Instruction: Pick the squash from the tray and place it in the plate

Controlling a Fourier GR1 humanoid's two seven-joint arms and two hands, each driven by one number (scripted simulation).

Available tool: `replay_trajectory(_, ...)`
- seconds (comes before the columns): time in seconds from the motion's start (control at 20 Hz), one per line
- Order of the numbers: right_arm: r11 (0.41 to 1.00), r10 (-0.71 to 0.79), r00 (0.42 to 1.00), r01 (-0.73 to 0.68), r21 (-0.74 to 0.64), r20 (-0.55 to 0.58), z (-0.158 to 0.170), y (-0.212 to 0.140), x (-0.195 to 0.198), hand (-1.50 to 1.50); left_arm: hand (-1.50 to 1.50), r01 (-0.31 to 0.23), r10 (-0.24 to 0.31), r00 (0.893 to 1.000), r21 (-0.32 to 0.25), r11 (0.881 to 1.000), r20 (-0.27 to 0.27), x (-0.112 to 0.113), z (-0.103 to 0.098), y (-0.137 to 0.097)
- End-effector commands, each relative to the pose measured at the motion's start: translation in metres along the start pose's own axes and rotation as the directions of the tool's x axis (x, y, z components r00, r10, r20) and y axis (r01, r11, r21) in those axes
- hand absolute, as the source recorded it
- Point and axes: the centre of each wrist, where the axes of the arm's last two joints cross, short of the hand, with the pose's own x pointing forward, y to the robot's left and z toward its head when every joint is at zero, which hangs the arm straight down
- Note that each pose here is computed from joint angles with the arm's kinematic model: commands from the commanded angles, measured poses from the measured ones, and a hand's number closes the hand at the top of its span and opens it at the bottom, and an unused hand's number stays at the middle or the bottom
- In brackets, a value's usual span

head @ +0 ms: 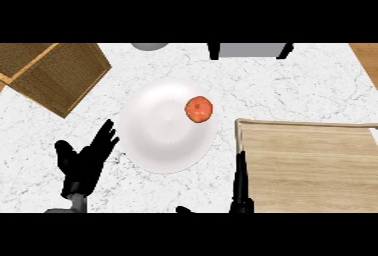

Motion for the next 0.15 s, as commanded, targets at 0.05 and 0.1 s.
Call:
replay_trajectory(0.05, 0.999, 0.032, 0.999, -0.032, -0.012, -0.003, 0.008, -0.017, 0.000, -1.50, 0.00, 0.012, -0.011, 0.999, 0.014, 1.000, -0.051, -0.014, -0.005, -0.012)
replay_trajectory(0.1, 1.000, 0.022, 1.000, -0.022, -0.007, -0.004, 0.030, -0.004, -0.007, -1.50, 0.00, 0.017, -0.017, 0.999, 0.009, 1.000, -0.042, -0.024, 0.000, -0.001)
